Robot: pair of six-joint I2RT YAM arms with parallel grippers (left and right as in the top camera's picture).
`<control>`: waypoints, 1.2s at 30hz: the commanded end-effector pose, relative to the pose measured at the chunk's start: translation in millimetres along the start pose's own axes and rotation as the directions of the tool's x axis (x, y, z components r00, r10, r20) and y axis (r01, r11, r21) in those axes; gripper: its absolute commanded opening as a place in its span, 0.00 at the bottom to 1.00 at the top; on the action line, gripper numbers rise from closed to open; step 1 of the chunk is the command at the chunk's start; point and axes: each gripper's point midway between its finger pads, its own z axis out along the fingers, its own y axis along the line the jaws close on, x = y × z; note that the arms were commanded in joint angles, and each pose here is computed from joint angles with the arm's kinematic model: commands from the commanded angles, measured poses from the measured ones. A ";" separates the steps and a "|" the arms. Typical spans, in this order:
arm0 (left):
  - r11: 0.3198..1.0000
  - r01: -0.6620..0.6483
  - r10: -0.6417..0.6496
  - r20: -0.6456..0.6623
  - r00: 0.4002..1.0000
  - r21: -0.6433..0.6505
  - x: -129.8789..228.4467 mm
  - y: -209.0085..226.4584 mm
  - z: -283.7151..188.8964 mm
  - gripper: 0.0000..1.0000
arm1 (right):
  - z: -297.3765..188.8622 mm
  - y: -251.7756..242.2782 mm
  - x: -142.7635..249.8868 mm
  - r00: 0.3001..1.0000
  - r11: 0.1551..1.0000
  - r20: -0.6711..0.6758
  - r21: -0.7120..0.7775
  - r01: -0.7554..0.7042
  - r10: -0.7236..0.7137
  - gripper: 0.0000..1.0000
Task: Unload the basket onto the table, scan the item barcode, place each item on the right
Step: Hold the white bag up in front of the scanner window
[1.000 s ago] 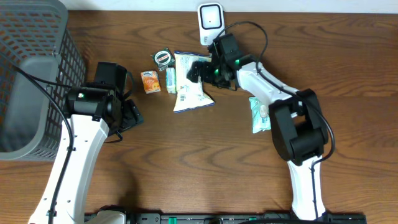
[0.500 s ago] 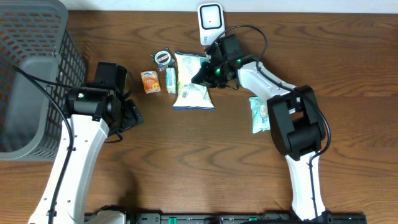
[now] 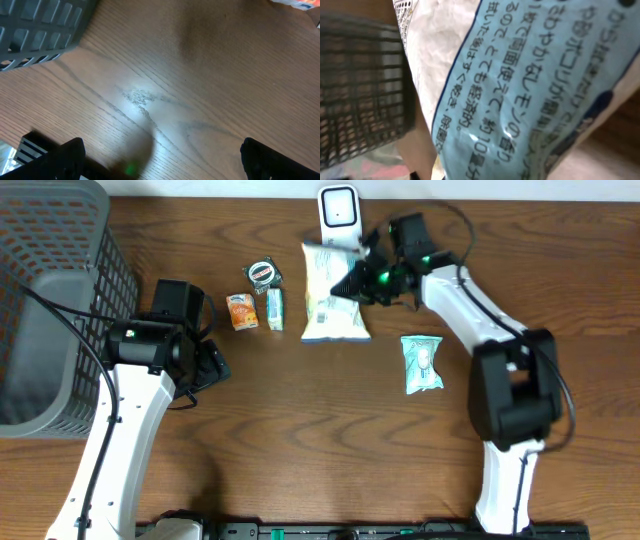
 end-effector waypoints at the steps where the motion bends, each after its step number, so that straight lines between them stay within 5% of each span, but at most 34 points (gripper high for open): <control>1: 1.000 0.007 -0.007 -0.001 1.000 -0.013 0.1 2.8 1.4 0.98 | -44.0 70.4 -7.2 0.983 0.980 0.079 -0.097 0.176 -0.168 0.01; 12: 1.000 0.007 -0.007 -0.001 1.000 -0.013 0.1 2.8 1.4 0.97 | -118.0 155.2 -10.0 0.808 0.825 0.280 -0.088 0.559 -0.518 0.01; 27: 1.000 0.007 -0.007 -0.001 1.000 -0.013 0.1 2.8 1.4 0.98 | -130.8 186.5 -15.5 0.715 0.724 0.371 -0.144 0.675 -0.593 0.01; 36: 1.000 0.007 -0.007 -0.001 1.000 -0.013 0.1 2.8 1.4 0.98 | -128.4 189.8 -13.0 0.727 0.731 0.366 -0.158 0.664 -0.581 0.01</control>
